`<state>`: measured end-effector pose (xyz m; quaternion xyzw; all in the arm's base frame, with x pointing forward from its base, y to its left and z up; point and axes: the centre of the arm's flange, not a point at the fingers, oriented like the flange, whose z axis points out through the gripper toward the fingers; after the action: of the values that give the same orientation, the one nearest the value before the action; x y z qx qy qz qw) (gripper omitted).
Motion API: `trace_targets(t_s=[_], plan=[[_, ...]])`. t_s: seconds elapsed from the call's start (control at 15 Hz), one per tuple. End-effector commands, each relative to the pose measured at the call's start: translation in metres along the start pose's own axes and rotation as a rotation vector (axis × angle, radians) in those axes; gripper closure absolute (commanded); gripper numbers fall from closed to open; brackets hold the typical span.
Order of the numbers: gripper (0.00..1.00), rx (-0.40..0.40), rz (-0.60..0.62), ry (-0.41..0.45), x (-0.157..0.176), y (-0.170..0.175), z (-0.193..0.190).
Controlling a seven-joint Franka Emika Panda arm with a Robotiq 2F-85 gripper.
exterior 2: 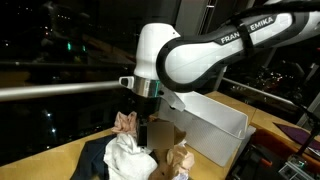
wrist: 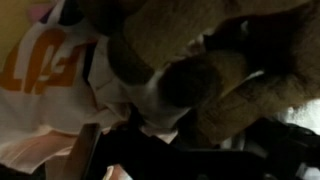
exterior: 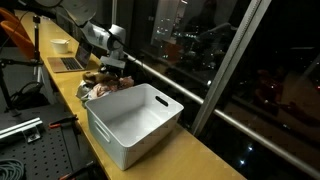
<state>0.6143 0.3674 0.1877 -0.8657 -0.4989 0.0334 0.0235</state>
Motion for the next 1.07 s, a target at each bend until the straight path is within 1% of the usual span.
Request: trace_targets(t_s=[0.0, 0.07, 0.2, 0.4, 0.47, 0.53, 0.6, 0.73, 0.87, 1.0], plan=[[0.25, 0.062, 0.008, -0.009, 0.020, 0.018, 0.056], [0.26, 0.074, 0.012, -0.017, 0.018, 0.019, 0.070], [0.41, 0.085, 0.022, -0.021, 0.019, 0.022, 0.082], [0.62, 0.094, 0.030, -0.024, 0.027, 0.016, 0.078], [0.70, 0.096, 0.029, -0.030, 0.029, 0.013, 0.077], [0.77, 0.095, 0.028, -0.034, 0.031, 0.009, 0.076], [0.85, 0.091, 0.026, -0.037, 0.033, 0.005, 0.074], [0.99, 0.078, 0.021, -0.041, 0.036, -0.006, 0.063], [1.00, 0.060, 0.020, -0.037, 0.034, -0.018, 0.044], [1.00, 0.038, 0.027, -0.033, 0.025, -0.031, 0.022]])
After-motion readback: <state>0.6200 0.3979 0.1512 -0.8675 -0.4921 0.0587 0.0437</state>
